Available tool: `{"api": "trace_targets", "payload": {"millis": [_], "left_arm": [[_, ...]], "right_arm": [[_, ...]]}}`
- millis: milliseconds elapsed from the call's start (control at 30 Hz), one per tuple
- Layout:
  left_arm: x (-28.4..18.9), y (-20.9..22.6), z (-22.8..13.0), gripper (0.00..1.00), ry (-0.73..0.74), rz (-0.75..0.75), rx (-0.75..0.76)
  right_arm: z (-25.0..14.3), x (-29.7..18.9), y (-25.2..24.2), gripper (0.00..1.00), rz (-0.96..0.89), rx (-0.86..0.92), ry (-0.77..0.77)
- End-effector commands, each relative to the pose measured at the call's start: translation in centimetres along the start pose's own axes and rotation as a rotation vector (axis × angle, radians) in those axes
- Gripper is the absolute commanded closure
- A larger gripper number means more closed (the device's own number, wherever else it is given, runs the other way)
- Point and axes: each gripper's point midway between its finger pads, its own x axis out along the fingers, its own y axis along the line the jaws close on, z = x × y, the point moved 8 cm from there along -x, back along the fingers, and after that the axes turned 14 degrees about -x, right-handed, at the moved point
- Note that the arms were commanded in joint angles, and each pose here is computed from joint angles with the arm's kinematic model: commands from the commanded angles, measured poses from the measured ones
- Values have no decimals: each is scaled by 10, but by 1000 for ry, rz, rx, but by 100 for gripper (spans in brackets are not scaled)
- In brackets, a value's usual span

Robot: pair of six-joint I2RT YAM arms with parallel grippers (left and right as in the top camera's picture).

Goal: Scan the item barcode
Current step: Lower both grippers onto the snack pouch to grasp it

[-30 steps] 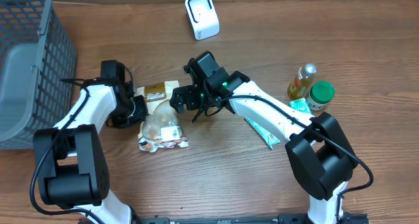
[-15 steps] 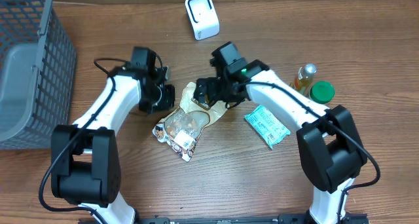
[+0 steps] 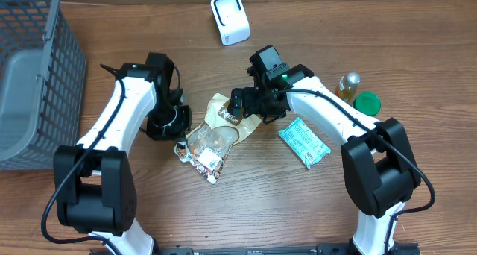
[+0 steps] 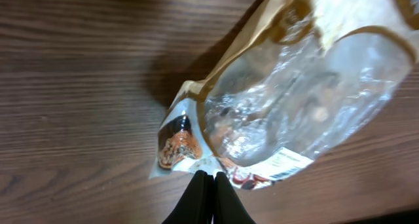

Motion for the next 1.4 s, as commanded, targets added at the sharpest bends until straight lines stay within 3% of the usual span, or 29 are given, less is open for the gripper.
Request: {"api": "trace_targets", "payload": {"millis": [0,1367], "left_arm": [[12,6,-1,96,14,28,-3],[36,16,2,96,-39,63,-22]], "right_arm": [[-2,3,1,0,7,-8,10],[-7,4,1,0,1,-2,38]]}}
